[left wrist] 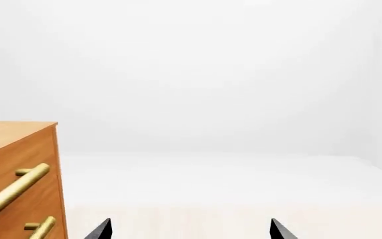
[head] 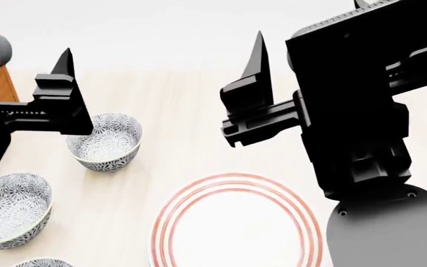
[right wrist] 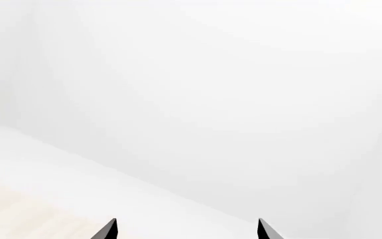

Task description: Put the bowl at the front on the plate.

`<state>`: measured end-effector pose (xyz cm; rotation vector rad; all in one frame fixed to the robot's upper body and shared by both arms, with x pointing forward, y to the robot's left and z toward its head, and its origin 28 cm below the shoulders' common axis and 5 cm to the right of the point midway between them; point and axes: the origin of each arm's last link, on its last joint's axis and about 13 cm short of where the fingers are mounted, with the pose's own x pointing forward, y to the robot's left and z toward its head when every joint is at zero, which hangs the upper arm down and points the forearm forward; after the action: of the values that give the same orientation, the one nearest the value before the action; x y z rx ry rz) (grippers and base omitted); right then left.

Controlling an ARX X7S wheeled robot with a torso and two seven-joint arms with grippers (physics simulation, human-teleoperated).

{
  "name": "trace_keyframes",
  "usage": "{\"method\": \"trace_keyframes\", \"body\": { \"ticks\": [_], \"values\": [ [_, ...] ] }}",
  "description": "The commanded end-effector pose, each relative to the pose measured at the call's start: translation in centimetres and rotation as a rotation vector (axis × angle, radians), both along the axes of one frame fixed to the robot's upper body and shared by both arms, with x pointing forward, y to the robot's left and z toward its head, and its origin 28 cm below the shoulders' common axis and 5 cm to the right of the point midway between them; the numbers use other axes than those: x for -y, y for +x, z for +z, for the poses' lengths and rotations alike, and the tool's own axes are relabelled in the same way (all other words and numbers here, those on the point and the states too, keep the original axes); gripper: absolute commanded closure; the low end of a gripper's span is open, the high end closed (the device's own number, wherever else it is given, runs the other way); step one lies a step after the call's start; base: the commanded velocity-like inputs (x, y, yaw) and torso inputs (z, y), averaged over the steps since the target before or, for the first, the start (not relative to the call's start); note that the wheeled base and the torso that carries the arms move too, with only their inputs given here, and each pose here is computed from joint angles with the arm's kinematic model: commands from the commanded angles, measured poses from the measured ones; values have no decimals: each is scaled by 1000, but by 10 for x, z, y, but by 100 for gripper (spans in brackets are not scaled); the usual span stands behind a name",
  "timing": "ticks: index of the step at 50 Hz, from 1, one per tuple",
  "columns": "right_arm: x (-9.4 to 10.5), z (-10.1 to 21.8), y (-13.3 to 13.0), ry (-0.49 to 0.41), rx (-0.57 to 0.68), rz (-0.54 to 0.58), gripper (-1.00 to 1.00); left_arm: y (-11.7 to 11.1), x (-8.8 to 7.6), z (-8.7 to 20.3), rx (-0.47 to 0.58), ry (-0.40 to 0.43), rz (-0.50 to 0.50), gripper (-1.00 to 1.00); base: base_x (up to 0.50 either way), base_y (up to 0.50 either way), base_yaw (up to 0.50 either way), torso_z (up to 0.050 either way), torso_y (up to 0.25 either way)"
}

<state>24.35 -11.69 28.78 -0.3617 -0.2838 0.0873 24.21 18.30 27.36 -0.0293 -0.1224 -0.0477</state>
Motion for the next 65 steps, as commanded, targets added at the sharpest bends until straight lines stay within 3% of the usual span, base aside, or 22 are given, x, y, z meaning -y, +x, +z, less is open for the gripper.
{"method": "trace_keyframes", "body": {
  "ticks": [1, 14, 27, 44, 65],
  "values": [
    [1, -1, 0, 2, 5, -3, -100, -2, 0, 2, -97, 55, 20, -100, 0, 0, 0, 0, 0],
    [2, -2, 0, 3, 8, -4, -100, -5, 1, 2, -222, 107, 17, -100, 0, 0, 0, 0, 0],
    [1, -3, 0, -2, 7, -3, -100, -7, 2, 0, -342, 103, 9, -100, 0, 0, 0, 0, 0],
    [1, -5, 0, -16, 4, -10, -100, -8, 1, -19, -540, 144, 2, -100, 0, 0, 0, 0, 0],
    [1, -5, -1, -19, 12, -13, -100, -14, 1, -24, -656, 208, -7, -100, 0, 0, 0, 0, 0]
  ]
}}
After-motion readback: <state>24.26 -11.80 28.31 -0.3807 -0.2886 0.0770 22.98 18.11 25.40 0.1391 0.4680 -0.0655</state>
